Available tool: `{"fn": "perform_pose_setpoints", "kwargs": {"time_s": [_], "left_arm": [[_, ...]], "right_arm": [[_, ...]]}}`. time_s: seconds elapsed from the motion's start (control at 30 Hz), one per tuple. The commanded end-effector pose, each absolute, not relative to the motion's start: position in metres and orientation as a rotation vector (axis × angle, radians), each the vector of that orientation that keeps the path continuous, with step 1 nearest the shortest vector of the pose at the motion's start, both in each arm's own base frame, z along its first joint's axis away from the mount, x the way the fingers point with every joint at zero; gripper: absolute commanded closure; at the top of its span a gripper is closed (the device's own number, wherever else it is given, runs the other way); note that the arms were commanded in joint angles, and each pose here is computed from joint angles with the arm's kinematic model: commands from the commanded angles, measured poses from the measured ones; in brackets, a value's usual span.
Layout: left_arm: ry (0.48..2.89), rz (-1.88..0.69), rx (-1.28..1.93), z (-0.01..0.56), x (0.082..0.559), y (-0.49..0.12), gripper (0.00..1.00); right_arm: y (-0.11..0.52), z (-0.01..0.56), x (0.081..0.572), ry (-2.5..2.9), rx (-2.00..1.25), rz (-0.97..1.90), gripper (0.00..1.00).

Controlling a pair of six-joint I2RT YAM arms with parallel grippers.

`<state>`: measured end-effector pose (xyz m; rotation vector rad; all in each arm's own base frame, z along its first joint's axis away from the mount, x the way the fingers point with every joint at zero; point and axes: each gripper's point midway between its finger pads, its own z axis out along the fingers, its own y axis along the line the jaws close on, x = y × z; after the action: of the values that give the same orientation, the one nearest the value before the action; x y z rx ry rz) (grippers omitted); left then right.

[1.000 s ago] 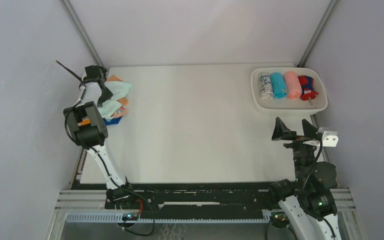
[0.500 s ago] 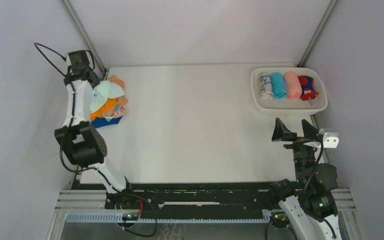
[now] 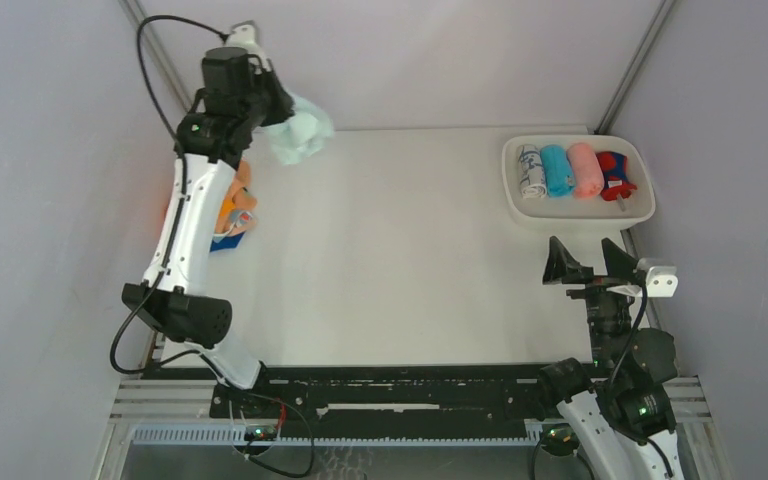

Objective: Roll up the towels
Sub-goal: Place the towel at the center of the board, then flatten out the towel at the center of the board.

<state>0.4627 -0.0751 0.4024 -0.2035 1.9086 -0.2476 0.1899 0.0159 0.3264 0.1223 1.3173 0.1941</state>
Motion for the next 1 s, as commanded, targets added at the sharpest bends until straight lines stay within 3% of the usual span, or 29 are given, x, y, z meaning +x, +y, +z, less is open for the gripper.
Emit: {"fn": "perform_pose_setpoints", "kwargs": {"time_s": [0.0, 0.2, 0.33, 0.47, 0.73, 0.97], "left_arm": [[1.921, -0.404, 0.078, 0.416, 0.434, -0.154, 0.86], [2.116, -0.301, 0.254, 0.324, 0.402, -0.186, 0.74], [2.207, -0.210, 0.166, 0.266, 0.382, -0.168, 0.56], [2.195, -0.212, 0.120, 0.250, 0.357, -0.158, 0.40], [2.315, -0.287, -0.001, 0.174, 0.311, -0.151, 0.30], [2.354, -0.226, -0.199, 0.134, 0.336, -0.149, 0.27]], "right_arm": [[0.022, 0.332, 0.190, 1.304, 0.103, 0.225, 0.00], [0.038, 0.329, 0.195, 1.349, 0.055, 0.282, 0.00], [0.057, 0.320, 0.205, 1.429, -0.001, 0.345, 0.00], [0.081, 0.309, 0.216, 1.530, -0.075, 0.424, 0.00], [0.128, 0.252, 0.240, 1.837, -0.160, 0.575, 0.00], [0.132, 0.195, 0.256, 2.082, -0.072, 0.511, 0.04]]}}
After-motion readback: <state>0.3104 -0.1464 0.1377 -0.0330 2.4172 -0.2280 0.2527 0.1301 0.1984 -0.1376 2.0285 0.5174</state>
